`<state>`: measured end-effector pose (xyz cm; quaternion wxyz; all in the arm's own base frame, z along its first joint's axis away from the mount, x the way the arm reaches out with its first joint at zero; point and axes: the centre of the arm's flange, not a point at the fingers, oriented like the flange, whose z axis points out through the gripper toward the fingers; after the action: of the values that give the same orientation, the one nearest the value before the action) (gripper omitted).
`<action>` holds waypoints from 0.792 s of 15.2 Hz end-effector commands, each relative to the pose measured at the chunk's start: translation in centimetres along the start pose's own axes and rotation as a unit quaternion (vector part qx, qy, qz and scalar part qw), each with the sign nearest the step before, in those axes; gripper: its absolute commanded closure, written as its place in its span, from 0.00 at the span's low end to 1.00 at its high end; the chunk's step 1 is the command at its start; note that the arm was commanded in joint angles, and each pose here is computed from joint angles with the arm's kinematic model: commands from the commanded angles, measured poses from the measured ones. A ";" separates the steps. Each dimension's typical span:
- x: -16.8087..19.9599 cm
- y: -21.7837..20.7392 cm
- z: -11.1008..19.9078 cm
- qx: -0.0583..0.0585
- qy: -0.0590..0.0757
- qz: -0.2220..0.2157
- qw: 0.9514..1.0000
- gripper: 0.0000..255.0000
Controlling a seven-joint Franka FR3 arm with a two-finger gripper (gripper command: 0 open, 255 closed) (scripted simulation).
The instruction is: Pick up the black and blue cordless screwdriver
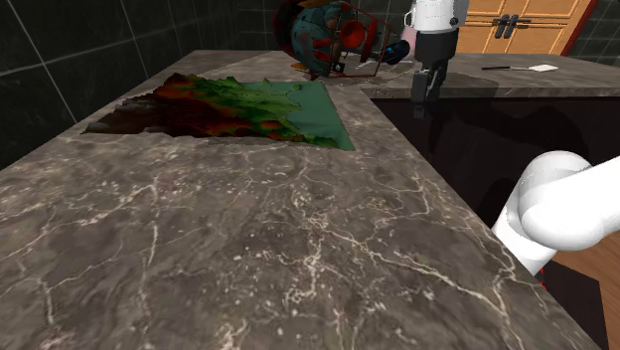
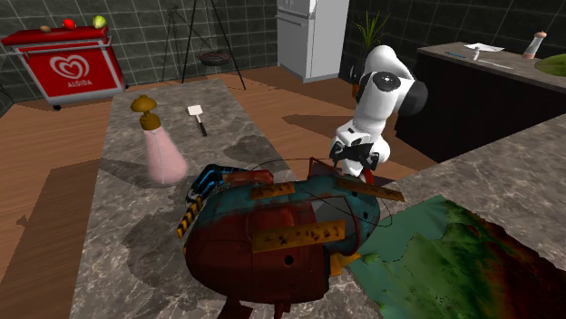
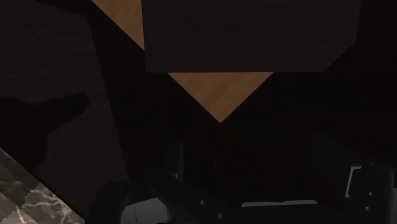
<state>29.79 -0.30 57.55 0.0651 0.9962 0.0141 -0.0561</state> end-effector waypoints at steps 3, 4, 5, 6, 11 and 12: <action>2.4 1.1 -0.5 0.003 0.001 0.041 0.999 0.00; 3.5 1.7 -0.8 0.005 0.001 0.061 0.998 0.00; 4.7 2.3 -1.1 0.007 0.001 0.081 0.997 0.00; 5.8 3.0 -1.3 0.009 0.001 0.101 0.995 0.00; 10.8 7.2 -2.6 0.017 0.003 0.202 0.979 0.00; 11.7 8.1 -2.9 0.019 0.003 0.222 0.975 0.00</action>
<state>40.84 -6.37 60.11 0.0577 0.9803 -0.1849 -0.0379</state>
